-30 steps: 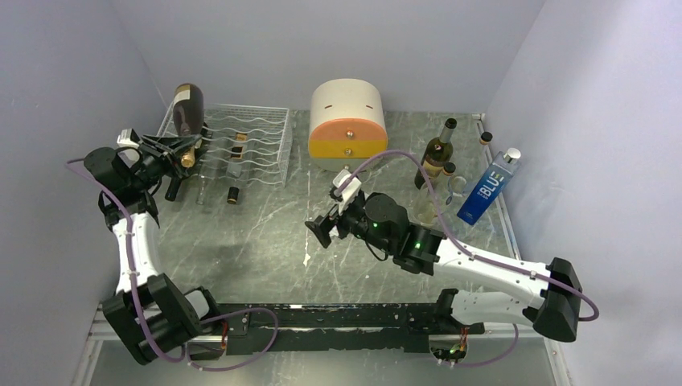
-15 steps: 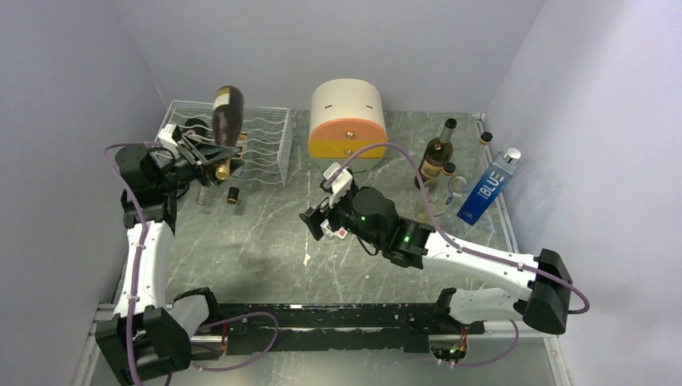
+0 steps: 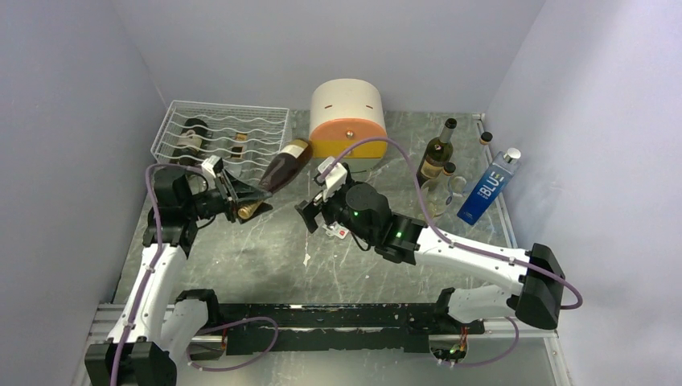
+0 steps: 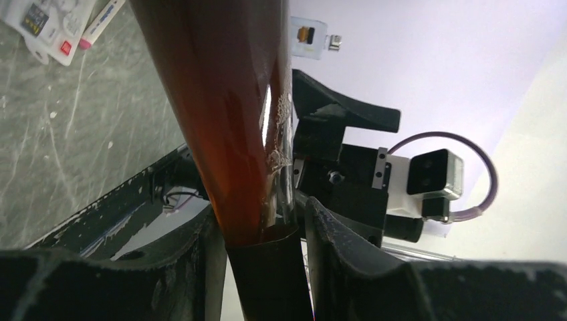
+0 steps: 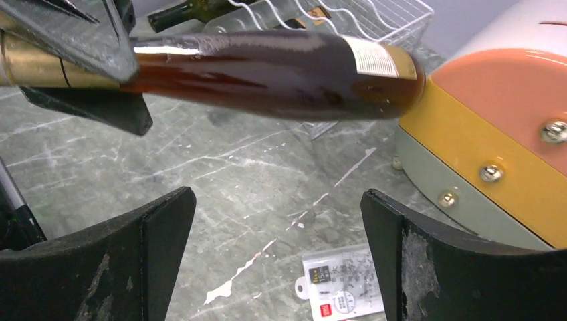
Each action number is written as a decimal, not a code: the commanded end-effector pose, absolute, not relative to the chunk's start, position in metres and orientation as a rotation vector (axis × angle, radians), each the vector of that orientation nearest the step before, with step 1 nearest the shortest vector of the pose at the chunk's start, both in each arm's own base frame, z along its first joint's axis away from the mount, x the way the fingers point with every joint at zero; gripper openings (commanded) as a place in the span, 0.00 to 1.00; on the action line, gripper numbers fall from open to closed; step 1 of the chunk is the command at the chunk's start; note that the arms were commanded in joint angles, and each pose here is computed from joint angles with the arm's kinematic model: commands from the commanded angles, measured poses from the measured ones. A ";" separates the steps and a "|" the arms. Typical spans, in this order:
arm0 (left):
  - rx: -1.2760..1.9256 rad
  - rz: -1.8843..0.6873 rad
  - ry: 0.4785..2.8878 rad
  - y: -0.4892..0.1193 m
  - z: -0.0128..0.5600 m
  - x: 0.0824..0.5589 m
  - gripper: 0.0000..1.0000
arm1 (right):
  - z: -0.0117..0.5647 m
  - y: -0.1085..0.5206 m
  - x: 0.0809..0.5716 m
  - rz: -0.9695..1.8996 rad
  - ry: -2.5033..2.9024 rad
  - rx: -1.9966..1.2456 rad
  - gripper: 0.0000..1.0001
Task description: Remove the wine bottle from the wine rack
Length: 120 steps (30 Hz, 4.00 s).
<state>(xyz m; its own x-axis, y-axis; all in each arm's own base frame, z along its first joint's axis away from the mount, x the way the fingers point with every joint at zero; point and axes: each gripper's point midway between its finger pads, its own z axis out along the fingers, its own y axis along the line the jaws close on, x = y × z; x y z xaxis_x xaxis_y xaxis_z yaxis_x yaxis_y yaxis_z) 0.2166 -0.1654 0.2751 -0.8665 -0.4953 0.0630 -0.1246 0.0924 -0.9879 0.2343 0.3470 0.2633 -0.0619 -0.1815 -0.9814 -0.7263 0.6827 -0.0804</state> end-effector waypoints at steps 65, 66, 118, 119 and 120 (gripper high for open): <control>0.010 -1.028 2.111 -0.132 0.293 0.198 0.85 | 0.186 0.493 0.152 0.918 0.994 -1.575 0.16; -0.016 -0.951 2.094 -0.124 0.300 0.203 0.87 | 0.190 0.491 0.153 0.919 1.003 -1.557 0.14; -0.398 -0.449 1.919 -0.043 0.246 0.222 0.86 | 0.387 0.197 0.272 0.205 1.394 -0.211 0.00; -0.396 -0.451 1.919 -0.043 0.246 0.222 0.86 | 0.388 0.195 0.279 0.192 1.395 -0.206 0.00; -0.395 -0.453 1.919 -0.043 0.246 0.222 0.86 | 0.387 0.192 0.289 0.179 1.401 -0.194 0.00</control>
